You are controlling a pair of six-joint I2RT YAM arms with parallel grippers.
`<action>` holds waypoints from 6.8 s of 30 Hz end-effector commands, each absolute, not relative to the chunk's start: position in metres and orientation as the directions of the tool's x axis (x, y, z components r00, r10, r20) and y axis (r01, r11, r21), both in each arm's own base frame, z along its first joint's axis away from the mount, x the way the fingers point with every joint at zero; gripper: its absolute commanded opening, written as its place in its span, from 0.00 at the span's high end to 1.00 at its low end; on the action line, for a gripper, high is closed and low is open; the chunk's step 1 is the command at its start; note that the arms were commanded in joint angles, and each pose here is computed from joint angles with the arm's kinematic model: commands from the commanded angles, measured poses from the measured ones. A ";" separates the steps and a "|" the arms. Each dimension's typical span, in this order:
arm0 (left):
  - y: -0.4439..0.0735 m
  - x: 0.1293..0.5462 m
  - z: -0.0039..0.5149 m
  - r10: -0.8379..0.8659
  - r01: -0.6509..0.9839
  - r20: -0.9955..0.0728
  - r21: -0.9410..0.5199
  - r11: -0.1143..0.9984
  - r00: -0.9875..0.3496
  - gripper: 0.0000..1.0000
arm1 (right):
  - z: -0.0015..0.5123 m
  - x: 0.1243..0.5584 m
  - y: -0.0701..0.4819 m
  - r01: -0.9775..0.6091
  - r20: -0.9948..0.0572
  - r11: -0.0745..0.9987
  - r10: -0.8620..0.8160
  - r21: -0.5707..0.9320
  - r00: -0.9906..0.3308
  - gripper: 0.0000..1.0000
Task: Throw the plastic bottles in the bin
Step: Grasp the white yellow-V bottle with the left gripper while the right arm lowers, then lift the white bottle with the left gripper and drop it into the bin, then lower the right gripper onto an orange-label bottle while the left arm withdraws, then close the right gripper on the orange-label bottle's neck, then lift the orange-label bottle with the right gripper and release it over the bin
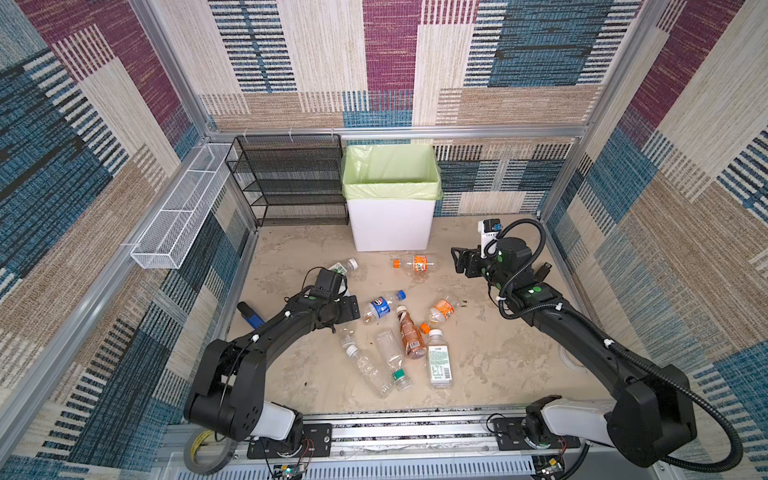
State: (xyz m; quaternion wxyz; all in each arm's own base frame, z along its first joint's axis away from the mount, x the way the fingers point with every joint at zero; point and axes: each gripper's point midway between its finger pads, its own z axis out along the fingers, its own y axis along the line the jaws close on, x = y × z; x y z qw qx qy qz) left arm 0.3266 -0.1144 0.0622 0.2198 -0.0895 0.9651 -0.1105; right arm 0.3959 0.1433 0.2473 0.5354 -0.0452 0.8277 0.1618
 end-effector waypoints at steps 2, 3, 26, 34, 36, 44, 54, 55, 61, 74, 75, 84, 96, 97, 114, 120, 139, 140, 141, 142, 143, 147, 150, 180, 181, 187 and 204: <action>-0.115 0.341 0.058 -0.195 -0.100 -0.425 -0.237 0.966 -0.884 0.16 | 0.254 0.398 0.149 -0.265 -0.909 0.926 0.151 0.267 -0.388 0.15; -0.116 0.342 0.055 -0.191 -0.098 -0.417 -0.235 0.967 -0.888 0.17 | 0.255 0.398 0.148 -0.266 -0.911 0.924 0.160 0.273 -0.381 0.15; -0.122 0.349 0.246 -0.115 0.206 -0.851 -0.252 0.946 -0.512 0.43 | 0.221 0.409 0.143 -0.216 -0.897 0.942 0.148 0.256 -0.416 0.20; -0.152 0.299 0.451 -0.154 0.527 -0.965 -0.019 0.850 0.214 0.42 | 0.238 0.403 0.139 -0.222 -0.915 0.937 0.178 0.270 -0.362 0.22; -0.160 0.282 0.490 -0.163 0.550 -0.918 0.068 0.833 0.361 0.41 | 0.243 0.399 0.137 -0.222 -0.919 0.935 0.191 0.278 -0.345 0.22; -0.176 0.216 0.589 -0.289 0.535 -0.597 0.286 0.795 0.748 0.46 | 0.260 0.382 0.125 -0.207 -0.934 0.933 0.233 0.293 -0.272 0.25; -0.221 0.403 0.614 -0.191 0.475 -0.842 0.086 0.876 0.504 0.41 | 0.268 0.378 0.123 -0.213 -0.941 0.932 0.243 0.293 -0.234 0.25; -0.225 0.439 0.603 -0.183 0.484 -0.900 0.035 0.874 0.395 0.36 | 0.265 0.379 0.126 -0.220 -0.938 0.929 0.239 0.296 -0.252 0.25; -0.223 0.537 0.534 -0.264 0.532 -0.960 -0.272 0.802 -0.093 0.14 | 0.256 0.371 0.131 -0.243 -0.927 0.920 0.234 0.308 -0.292 0.25; -0.198 0.452 0.575 -0.213 0.558 -0.972 -0.120 0.821 0.104 0.01 | 0.240 0.368 0.136 -0.254 -0.917 0.923 0.190 0.288 -0.350 0.25; -0.195 0.443 0.574 -0.201 0.557 -0.973 -0.106 0.824 0.113 0.01 | 0.237 0.367 0.138 -0.258 -0.915 0.926 0.170 0.276 -0.366 0.25; -0.144 0.388 0.493 -0.066 0.383 -0.998 -0.065 0.922 -0.011 0.02 | 0.178 0.332 0.140 -0.172 -0.779 0.936 0.142 0.305 -0.610 0.22; -0.119 0.360 0.348 0.088 0.341 -0.954 -0.016 0.940 -0.287 0.02 | 0.120 0.290 0.163 0.097 -0.489 0.839 0.401 0.535 -0.774 0.17; -0.120 0.359 0.339 0.093 0.350 -0.951 -0.017 0.936 -0.296 0.02 | 0.118 0.291 0.166 0.115 -0.470 0.827 0.420 0.550 -0.776 0.17; -0.125 0.357 0.302 0.080 0.396 -0.932 -0.071 0.915 -0.352 0.04 | 0.072 0.331 0.193 0.238 -0.376 0.808 0.483 0.539 -0.791 0.24; -0.127 0.358 0.300 0.077 0.400 -0.929 -0.080 0.913 -0.361 0.04 | 0.060 0.336 0.194 0.261 -0.369 0.812 0.491 0.522 -0.789 0.31; -0.130 0.359 0.292 0.059 0.405 -0.920 -0.112 0.907 -0.387 0.06 | 0.124 0.372 0.176 0.170 -0.542 0.805 0.522 0.568 -0.658 0.53; -0.130 0.359 0.291 0.058 0.404 -0.920 -0.113 0.908 -0.388 0.06 | 0.133 0.374 0.175 0.149 -0.563 0.807 0.517 0.571 -0.644 0.53; -0.130 0.359 0.291 0.060 0.403 -0.920 -0.111 0.909 -0.388 0.06 | 0.139 0.376 0.174 0.131 -0.585 0.816 0.506 0.564 -0.634 0.53; -0.130 0.360 0.290 0.060 0.403 -0.919 -0.111 0.909 -0.389 0.06 | 0.143 0.378 0.171 0.127 -0.602 0.826 0.496 0.549 -0.625 0.53; -0.130 0.360 0.290 0.060 0.402 -0.918 -0.112 0.909 -0.391 0.06 | 0.143 0.380 0.169 0.132 -0.609 0.838 0.484 0.530 -0.628 0.52; -0.130 0.360 0.289 0.057 0.403 -0.917 -0.117 0.908 -0.395 0.07 | 0.128 0.382 0.172 0.127 -0.572 0.854 0.441 0.504 -0.692 0.32; -0.130 0.360 0.289 0.059 0.401 -0.916 -0.115 0.909 -0.396 0.07 | 0.117 0.387 0.182 0.129 -0.534 0.850 0.431 0.511 -0.727 0.21; -0.128 0.359 0.288 0.074 0.398 -0.915 -0.098 0.912 -0.396 0.07 | 0.056 0.414 0.192 0.189 -0.490 0.874 0.417 0.448 -0.765 0.50; -0.128 0.359 0.289 0.074 0.398 -0.916 -0.099 0.912 -0.395 0.07 | 0.057 0.414 0.192 0.187 -0.494 0.874 0.417 0.449 -0.763 0.50; -0.129 0.359 0.288 0.070 0.401 -0.915 -0.104 0.910 -0.398 0.07 | 0.088 0.417 0.187 0.142 -0.560 0.881 0.403 0.452 -0.724 0.52; -0.138 0.360 0.280 0.058 0.440 -0.918 -0.132 0.888 -0.392 0.08 | 0.316 0.392 0.143 -0.164 -0.947 0.937 0.285 0.308 -0.147 0.50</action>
